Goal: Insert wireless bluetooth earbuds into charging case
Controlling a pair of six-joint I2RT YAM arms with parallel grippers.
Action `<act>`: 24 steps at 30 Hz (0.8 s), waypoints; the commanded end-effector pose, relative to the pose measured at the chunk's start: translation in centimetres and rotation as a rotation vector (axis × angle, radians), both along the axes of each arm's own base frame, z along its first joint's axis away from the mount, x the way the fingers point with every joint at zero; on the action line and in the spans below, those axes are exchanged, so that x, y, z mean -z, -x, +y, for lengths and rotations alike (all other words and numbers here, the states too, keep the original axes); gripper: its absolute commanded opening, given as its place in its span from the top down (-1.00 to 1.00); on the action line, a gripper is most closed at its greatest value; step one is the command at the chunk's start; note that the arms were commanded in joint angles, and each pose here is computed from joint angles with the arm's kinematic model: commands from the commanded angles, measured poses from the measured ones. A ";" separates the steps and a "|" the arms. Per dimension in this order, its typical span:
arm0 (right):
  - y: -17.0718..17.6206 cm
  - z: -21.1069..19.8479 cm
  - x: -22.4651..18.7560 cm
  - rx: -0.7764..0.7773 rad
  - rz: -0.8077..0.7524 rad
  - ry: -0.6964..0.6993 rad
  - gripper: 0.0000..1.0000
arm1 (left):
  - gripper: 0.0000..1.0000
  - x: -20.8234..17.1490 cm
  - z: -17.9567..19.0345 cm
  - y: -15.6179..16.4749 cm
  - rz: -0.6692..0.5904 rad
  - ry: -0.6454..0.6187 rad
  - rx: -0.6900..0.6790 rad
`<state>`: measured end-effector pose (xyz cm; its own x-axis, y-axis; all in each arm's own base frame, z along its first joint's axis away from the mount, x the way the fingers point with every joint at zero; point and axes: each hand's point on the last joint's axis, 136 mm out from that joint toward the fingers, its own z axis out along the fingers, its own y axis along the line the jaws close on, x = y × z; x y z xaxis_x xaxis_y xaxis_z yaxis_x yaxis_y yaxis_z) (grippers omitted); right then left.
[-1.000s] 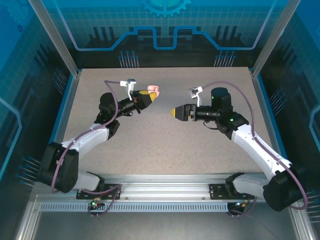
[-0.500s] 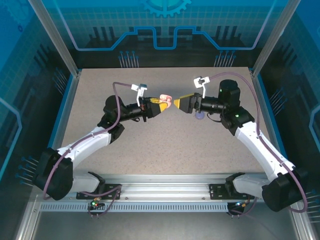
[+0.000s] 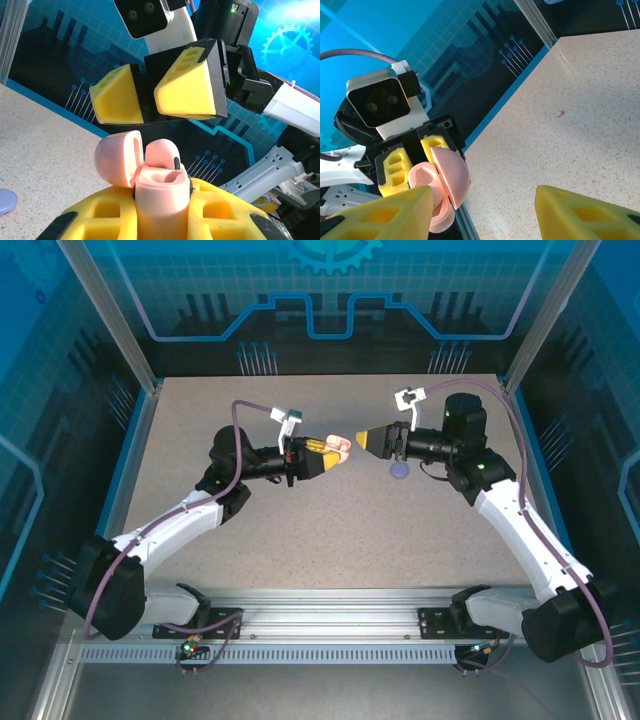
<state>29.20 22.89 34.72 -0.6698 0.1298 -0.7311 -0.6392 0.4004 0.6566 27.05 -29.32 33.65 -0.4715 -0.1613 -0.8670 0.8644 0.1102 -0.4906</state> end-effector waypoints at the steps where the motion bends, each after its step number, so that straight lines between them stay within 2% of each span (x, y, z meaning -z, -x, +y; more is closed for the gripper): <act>1: 0.6 -0.5 -0.2 -0.003 0.007 -0.020 -0.13 | 1.00 -0.8 -0.3 0.7 -0.064 0.000 0.027; 24: 0.9 1.5 1.6 -0.059 0.042 0.012 0.04 | 1.00 -1.1 -0.9 0.7 -0.066 0.001 0.036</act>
<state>28.67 23.80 33.27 -0.7066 0.1064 -0.6995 -0.6202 0.3829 0.6847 26.59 -29.80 33.43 -0.4694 -0.1458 -0.8709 0.8686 0.1012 -0.4851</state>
